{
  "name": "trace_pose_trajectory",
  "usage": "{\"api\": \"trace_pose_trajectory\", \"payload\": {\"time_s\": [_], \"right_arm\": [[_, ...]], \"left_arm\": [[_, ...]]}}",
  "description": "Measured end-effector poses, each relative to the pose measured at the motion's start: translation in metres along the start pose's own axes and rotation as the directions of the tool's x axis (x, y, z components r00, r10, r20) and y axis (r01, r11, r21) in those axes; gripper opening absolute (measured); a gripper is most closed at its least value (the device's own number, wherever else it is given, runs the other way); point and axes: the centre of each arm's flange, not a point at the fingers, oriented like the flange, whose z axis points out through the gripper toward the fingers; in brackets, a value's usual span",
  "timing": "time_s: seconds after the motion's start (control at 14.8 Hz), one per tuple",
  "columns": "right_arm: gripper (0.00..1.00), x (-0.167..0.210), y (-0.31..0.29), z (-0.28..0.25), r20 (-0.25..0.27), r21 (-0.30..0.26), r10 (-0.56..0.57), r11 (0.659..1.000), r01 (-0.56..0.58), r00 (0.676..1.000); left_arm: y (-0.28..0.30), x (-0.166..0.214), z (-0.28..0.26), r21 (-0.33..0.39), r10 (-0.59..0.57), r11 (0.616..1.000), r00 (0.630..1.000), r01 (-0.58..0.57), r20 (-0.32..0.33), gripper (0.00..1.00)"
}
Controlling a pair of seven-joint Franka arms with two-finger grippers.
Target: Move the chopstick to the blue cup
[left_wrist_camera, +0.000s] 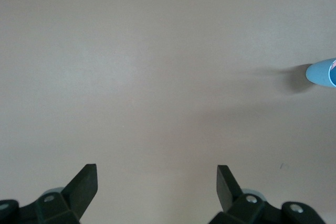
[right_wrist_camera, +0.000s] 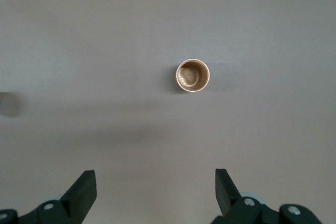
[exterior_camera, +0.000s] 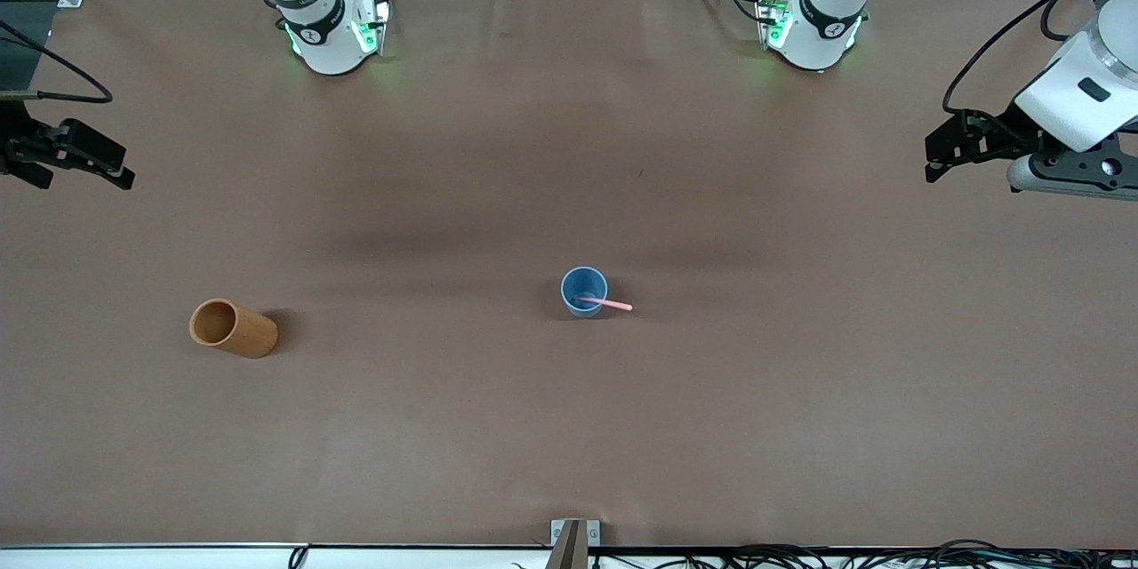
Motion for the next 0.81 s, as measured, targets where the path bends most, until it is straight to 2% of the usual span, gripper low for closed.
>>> {"api": "trace_pose_trajectory", "payload": {"time_s": [0.81], "right_arm": [[1.00,-0.0017,-0.0014,0.0083,0.024,0.000,-0.010,1.000,0.010,1.000]], "left_arm": [[-0.0005,0.0016,-0.0066,0.000,-0.001,1.000,1.000,0.001,-0.015,1.00]]}}
